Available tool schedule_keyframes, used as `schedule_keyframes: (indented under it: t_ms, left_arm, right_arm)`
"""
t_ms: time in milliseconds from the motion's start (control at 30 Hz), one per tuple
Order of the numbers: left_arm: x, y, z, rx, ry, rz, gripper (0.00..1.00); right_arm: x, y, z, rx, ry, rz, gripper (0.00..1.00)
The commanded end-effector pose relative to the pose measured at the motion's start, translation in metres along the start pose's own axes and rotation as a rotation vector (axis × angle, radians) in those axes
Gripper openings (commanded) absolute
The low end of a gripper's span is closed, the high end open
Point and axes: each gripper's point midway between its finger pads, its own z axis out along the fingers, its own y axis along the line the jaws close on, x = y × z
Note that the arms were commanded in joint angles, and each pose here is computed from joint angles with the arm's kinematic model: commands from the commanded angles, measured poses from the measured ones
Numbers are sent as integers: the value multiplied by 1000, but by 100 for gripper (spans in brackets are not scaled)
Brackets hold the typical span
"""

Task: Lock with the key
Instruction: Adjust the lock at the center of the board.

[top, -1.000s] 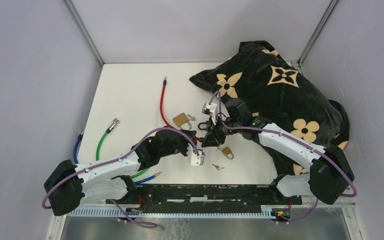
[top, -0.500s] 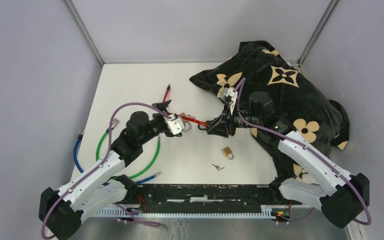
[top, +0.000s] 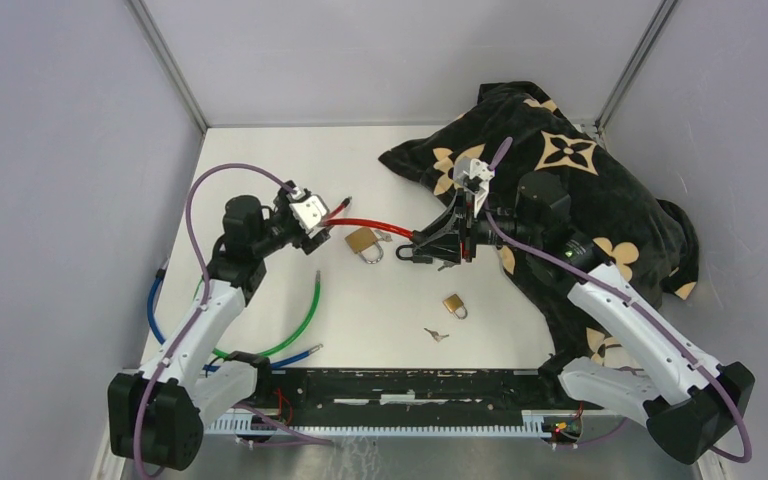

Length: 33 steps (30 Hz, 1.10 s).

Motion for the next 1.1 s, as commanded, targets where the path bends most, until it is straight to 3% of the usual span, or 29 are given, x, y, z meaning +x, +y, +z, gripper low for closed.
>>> schedule_keyframes:
  t_ms: [0,100,133,233,267,367,500,633,700,800,933,1067]
  left_arm:
    - [-17,-32,4,179,-125,-49,85]
    - [-23,-42,6,227,-167,-106,74]
    - [-21,-41,8,210,-160,-137,62]
    - [-11,-39,8,171,-124,-177,6]
    - [-14,-40,4,169,-128,-182,2]
    - [-48,-37,-10,180,-174,-324,2]
    - [-133,-40,-48,324,-335,-487,2]
    - [-190,-51,-84,511,-392,-652,2]
    - [-200,-54,-95,540,-404,-664,2]
    - [-196,-55,-97,517,-376,-648,2]
    - [-140,-42,-77,328,-160,-516,2]
    - [-110,-45,-76,283,-29,-320,2]
  right_arm:
    - [-40,16,-4,-40,-109,-109,0]
    - [-39,16,-4,-40,-108,-105,0]
    - [-39,16,-4,-38,-108,-103,0]
    - [-40,12,-5,-17,-125,-129,0]
    - [-38,7,-5,7,-120,-138,0]
    - [-21,-20,-5,123,-92,-183,0]
    - [-20,-52,-1,233,-178,-252,0]
    - [-20,-43,10,134,-329,-299,0]
    - [0,-39,18,99,-330,-310,0]
    - [38,-46,28,114,-244,-331,6]
    - [73,-51,27,115,-145,-342,30]
    - [96,-52,25,98,-57,-371,52]
